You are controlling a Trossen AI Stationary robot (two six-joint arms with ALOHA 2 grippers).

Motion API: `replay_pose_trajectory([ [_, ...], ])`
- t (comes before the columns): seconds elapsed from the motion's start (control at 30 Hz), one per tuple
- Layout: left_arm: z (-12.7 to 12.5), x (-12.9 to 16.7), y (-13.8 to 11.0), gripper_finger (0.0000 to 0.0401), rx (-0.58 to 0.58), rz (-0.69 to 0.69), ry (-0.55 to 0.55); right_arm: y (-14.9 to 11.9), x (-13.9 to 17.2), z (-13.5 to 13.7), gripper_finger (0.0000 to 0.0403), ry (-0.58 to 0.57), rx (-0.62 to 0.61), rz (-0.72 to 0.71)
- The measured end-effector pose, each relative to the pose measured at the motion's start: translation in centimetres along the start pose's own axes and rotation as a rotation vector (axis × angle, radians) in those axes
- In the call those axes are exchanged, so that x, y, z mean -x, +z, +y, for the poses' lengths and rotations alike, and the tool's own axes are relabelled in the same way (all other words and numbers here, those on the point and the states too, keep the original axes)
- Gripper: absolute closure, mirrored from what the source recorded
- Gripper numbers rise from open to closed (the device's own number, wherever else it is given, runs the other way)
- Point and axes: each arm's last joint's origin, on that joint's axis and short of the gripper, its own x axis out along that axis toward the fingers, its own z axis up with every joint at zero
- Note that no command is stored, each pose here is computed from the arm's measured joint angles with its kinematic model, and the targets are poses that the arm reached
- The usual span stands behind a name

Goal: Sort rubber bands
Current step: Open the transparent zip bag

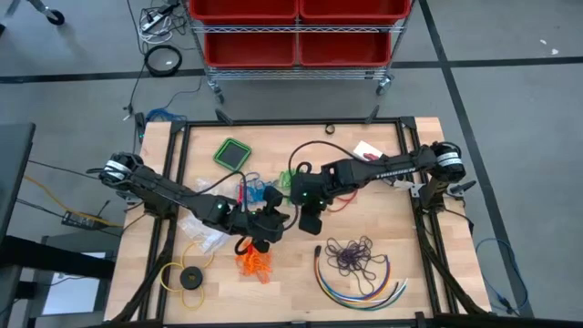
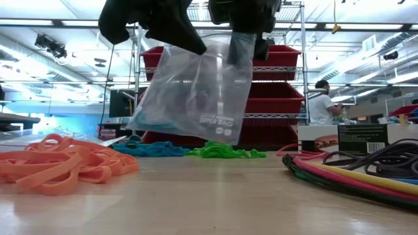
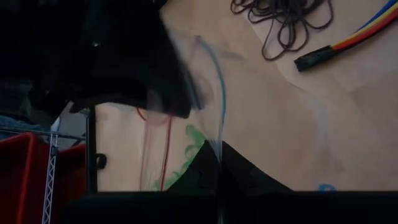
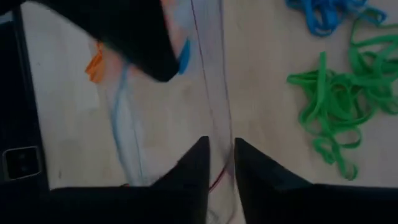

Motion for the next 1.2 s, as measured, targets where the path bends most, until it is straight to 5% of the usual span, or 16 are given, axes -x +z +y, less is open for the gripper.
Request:
replay_pose_trajectory([
  [0.1, -0.2, 0.1, 0.1, 0.0401, -0.004, -0.004, -0.002, 0.3, 0.0, -0.1, 0.0394, -0.005, 0.016, -0.025],
  [0.47, -1.1, 0.6, 1.0, 0.0401, 0.025, -0.121, -0.147, 1.5, 0.3, -2.0, 0.0402, -0.075, -0.084, -0.110],
  [0.73, -0.9, 0.5, 1.0, 0.0398, 0.120, -0.108, -0.119, 2.0, 0.4, -2.6, 0.0403, -0.126, -0.106, -0.170],
  [0.97, -1.3, 0.4, -0.2, 0.0397, 0.139, -0.005, -0.199, 1.7, 0.5, -2.4, 0.0403, -0.058, -0.093, -0.120],
  [1.2, -1.2, 0.4, 0.2, 0.0394, 0.174, -0.046, -0.211, 2.9, 0.8, -2.5, 0.0403, -0.027, -0.085, -0.237],
])
